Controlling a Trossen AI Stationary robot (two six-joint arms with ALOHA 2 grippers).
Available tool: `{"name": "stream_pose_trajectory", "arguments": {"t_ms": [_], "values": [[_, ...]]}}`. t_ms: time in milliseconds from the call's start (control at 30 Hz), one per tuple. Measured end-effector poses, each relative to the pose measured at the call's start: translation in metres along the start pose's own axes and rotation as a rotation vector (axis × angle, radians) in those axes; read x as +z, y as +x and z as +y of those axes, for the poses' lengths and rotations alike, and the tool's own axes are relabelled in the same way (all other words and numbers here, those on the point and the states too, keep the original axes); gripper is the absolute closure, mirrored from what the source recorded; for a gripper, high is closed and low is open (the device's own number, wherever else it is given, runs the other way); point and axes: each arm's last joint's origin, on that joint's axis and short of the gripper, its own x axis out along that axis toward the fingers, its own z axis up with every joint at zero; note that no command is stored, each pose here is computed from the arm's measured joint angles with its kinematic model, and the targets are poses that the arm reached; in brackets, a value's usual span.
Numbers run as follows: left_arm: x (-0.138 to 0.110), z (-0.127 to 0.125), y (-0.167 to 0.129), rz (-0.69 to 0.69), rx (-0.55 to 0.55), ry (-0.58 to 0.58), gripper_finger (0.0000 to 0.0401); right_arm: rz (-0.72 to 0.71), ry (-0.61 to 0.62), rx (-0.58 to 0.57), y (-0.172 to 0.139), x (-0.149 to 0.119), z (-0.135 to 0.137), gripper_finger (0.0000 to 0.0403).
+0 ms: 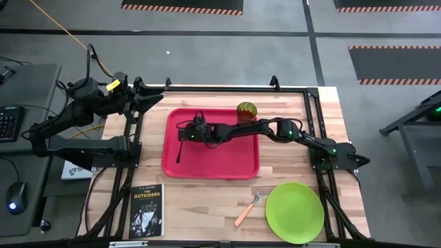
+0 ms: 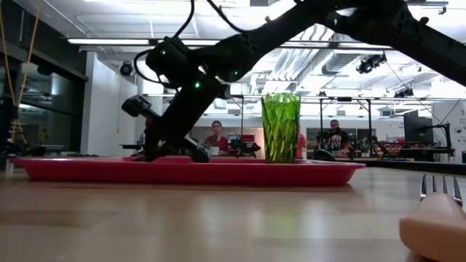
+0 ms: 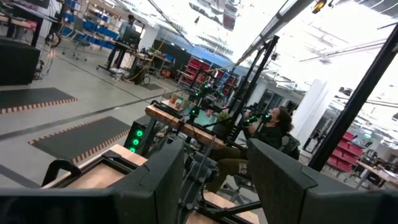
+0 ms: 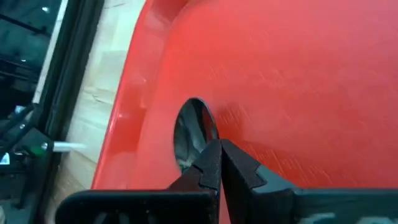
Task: Pick and place plate/cup/fork/spoon on tray
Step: Put the black spoon to the left side of the red tray
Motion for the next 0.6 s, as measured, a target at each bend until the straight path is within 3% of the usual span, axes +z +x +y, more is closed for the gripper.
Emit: {"name": "stream_pose_trajectory", "arguments": {"t_ms": [367,600], "values": [[0.0,0.0,0.0,0.0,0.0,0.0,0.0231,0.029,0.008,0.113,0.006,0.003,0.005,0.0403],[0.0,0.0,0.0,0.0,-0.001,0.0,0.0231,0.209,-0.114,0.199,-0.003,-0.001,0.013,0.0403]]}}
